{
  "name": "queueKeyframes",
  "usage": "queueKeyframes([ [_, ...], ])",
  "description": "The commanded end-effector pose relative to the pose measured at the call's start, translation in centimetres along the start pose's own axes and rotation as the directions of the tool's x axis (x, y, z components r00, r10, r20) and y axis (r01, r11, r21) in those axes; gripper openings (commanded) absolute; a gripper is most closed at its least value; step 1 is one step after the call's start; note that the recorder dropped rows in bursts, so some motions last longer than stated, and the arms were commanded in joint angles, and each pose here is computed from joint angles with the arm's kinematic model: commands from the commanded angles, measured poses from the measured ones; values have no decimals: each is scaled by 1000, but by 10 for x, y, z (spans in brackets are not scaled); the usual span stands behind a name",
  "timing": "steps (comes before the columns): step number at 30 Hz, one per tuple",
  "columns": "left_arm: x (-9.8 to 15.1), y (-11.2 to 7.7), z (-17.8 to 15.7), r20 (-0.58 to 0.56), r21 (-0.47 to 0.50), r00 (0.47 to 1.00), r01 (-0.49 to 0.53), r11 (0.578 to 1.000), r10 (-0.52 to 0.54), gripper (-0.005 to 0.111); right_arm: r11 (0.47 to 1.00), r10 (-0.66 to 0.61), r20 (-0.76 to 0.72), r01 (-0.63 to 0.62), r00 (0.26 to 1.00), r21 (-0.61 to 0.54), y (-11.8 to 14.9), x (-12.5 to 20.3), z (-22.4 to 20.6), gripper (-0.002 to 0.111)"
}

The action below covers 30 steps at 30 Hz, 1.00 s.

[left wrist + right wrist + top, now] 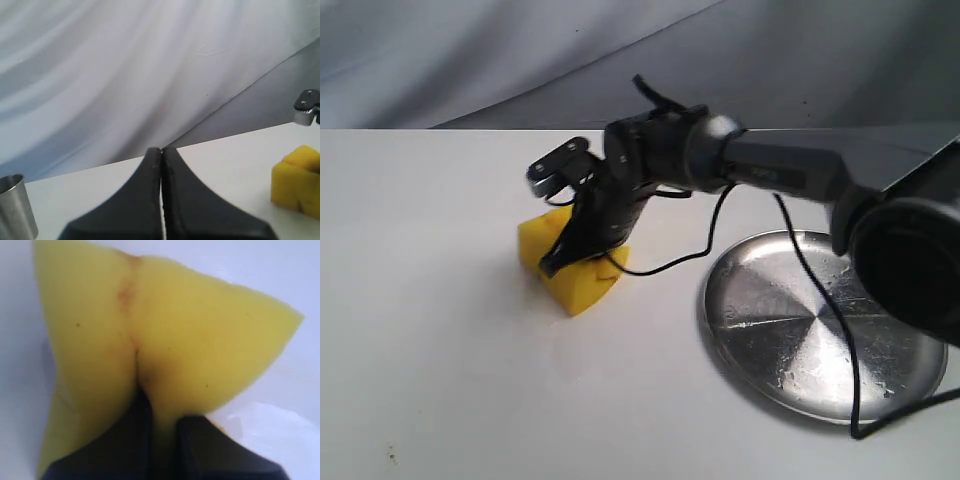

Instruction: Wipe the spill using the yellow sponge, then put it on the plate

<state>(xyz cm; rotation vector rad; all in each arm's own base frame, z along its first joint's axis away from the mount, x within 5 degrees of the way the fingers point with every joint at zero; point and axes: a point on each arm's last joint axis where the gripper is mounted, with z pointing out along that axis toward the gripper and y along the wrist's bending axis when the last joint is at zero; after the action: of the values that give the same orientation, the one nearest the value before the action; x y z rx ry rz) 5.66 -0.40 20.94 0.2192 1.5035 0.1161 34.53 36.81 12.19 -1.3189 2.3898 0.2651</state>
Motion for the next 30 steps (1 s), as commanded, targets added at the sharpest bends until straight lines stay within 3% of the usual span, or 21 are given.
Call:
queueKeyframes([
  [1, -2, 1, 0, 10, -6, 1000, 16, 1000, -16, 0, 974, -193, -157, 170, 969, -147, 70, 15, 13, 0],
  [4, -2, 1, 0, 10, -6, 1000, 16, 1000, -16, 0, 966, -232, -163, 208, 959, -156, 85, 15, 13, 0],
  [7, -2, 1, 0, 10, -6, 1000, 16, 1000, -16, 0, 981, -176, -159, 160, 971, -112, 74, 14, 14, 0],
  [13, -2, 1, 0, 10, -6, 1000, 16, 1000, -16, 0, 992, 64, -151, -47, 986, 116, -12, 21, 11, 0],
  [17, -2, 1, 0, 10, -6, 1000, 16, 1000, -16, 0, 944, 298, -134, -271, 945, 189, -81, 41, 4, 0],
  [22, -2, 1, 0, 10, -6, 1000, 16, 1000, -16, 0, 868, 481, -103, -456, 871, 195, -133, 63, -5, 0],
  [26, -2, 1, 0, 10, -6, 1000, 16, 1000, -16, 0, 844, 524, -94, -500, 847, 196, -149, 71, -8, 0],
  [30, -2, 1, 0, 10, -6, 1000, 16, 1000, -16, 0, 872, 487, -124, -475, 864, 114, -133, 64, -5, 0],
])
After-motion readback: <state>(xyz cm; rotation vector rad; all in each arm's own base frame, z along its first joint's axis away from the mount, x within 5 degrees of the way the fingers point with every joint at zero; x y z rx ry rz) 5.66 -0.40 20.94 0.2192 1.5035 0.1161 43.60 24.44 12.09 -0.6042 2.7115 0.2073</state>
